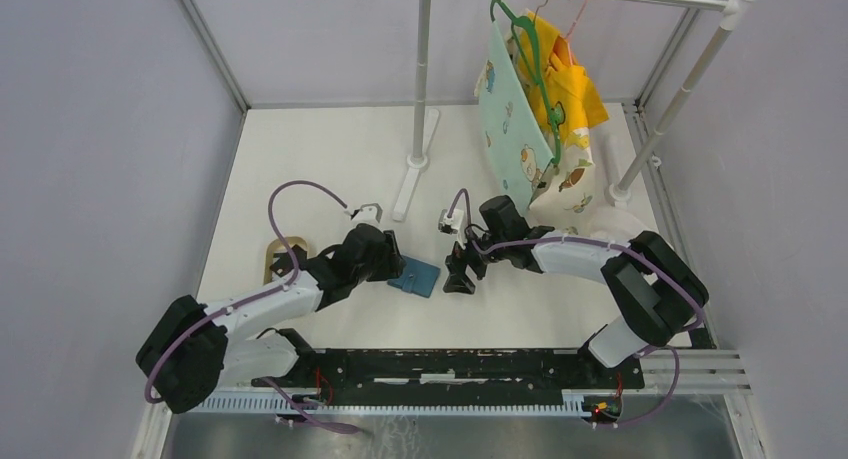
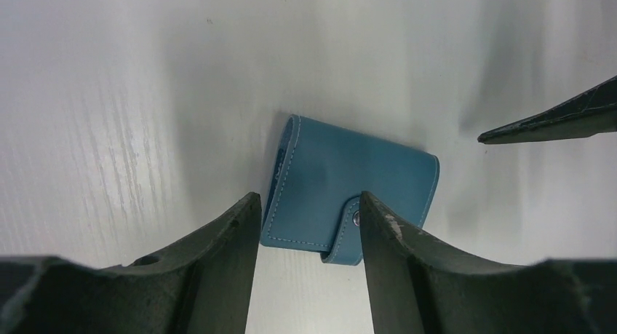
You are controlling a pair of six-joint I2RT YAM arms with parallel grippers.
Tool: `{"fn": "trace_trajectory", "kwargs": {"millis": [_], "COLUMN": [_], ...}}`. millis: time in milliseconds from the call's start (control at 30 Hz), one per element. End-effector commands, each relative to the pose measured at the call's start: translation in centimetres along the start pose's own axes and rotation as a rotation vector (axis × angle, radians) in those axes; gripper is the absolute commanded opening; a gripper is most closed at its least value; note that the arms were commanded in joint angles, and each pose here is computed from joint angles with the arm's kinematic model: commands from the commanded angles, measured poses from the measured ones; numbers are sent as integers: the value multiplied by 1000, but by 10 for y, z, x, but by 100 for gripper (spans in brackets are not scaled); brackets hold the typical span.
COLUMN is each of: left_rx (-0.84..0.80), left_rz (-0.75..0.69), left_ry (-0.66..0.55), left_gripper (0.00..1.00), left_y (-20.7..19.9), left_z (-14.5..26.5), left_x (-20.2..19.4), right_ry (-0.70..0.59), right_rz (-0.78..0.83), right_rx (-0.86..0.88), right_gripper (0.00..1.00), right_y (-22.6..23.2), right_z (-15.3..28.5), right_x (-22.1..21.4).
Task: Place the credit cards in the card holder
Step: Open the card holder at the center of the board.
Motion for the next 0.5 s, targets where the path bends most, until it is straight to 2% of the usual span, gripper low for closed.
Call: {"fn": "trace_trajectory", "kwargs": {"millis": [0,233,467], "left_rx": [8,-26,-123], "left_rz": [-86,-110,-134], "left_ry": [-24,35,116], "left_gripper": [57,50,36], "left_y": [-4,-3,-15], "left_z": [-8,-22,-32], "left_x": [15,16,4], "right_ry": [-45,-40,-39], "right_rz": [17,28,31], "right_rx": [26,58,66], "right_gripper": [87,88,88], "right_y": [-2,0,-1], "right_z": [1,0,1], "right_x": [14,13,13]}}
Point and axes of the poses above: each gripper's point midway between its finger pads, its own z axis back along the fingers, its own y axis along the line the jaws close on, x = y × z, the point moved 3 cm from there along z, back along the fingers, and after that the axes turned 8 degrees about z, right-handed, at the moved point
